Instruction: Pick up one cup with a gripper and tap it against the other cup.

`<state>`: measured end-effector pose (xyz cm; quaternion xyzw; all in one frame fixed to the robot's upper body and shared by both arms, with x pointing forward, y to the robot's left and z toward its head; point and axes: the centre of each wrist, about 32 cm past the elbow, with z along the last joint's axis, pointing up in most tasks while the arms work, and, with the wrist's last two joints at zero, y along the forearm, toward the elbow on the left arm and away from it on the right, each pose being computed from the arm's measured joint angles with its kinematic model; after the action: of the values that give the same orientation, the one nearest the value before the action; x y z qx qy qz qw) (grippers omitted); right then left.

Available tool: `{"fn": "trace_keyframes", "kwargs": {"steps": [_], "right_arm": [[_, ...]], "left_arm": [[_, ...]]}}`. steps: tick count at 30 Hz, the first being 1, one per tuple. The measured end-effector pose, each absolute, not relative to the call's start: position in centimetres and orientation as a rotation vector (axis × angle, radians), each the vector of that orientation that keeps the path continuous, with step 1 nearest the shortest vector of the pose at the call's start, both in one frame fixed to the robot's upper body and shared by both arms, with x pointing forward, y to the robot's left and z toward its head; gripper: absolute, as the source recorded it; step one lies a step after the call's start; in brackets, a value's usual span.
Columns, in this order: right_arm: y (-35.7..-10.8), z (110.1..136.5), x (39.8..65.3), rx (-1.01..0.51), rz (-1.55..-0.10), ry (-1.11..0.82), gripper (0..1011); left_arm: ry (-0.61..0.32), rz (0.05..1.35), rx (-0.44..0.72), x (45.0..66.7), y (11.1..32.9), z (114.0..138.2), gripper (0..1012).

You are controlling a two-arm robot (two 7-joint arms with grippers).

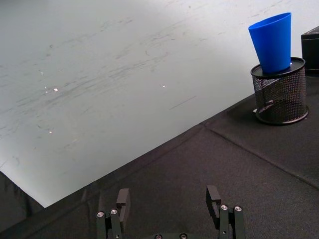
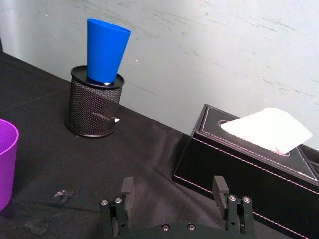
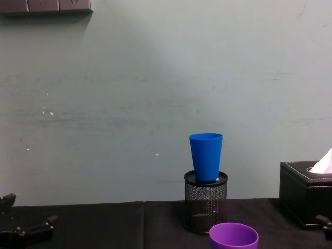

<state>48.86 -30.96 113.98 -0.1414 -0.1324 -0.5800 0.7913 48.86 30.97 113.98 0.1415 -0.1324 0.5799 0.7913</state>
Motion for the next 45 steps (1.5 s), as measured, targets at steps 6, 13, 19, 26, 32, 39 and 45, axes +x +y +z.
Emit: {"fn": "trace_keyframes", "kwargs": {"steps": [6,13,19,26,32,39,45], "right_arm": [[-30.96,113.98,48.86,-0.304,-1.248,-0.285,1002],[-30.97,113.98,48.86,-0.305,-1.248,-0.285,1002],[-30.97,113.97,48.86,-0.305,-1.248,-0.285,1002],[-30.97,113.98,48.86,-0.305,-1.248,-0.285,1002],[-30.96,113.98,48.86,-0.304,-1.248,-0.285,1002],[-30.97,113.98,48.86,-0.304,-1.248,-0.285,1002],[-30.97,113.98,48.86,-0.305,-1.248,-0.285,1002]], "left_arm": [[-0.285,1.248,0.304,48.86,30.96,113.98,1000],[-0.285,1.248,0.304,48.86,30.97,113.98,1000],[-0.285,1.248,0.304,48.86,30.97,113.98,1000],[-0.285,1.248,0.304,48.86,30.97,113.98,1000],[-0.285,1.248,0.304,48.86,30.97,113.98,1000],[-0.285,1.248,0.304,48.86,30.96,113.98,1000],[-0.285,1.248,0.304,48.86,30.96,113.98,1000]]}}
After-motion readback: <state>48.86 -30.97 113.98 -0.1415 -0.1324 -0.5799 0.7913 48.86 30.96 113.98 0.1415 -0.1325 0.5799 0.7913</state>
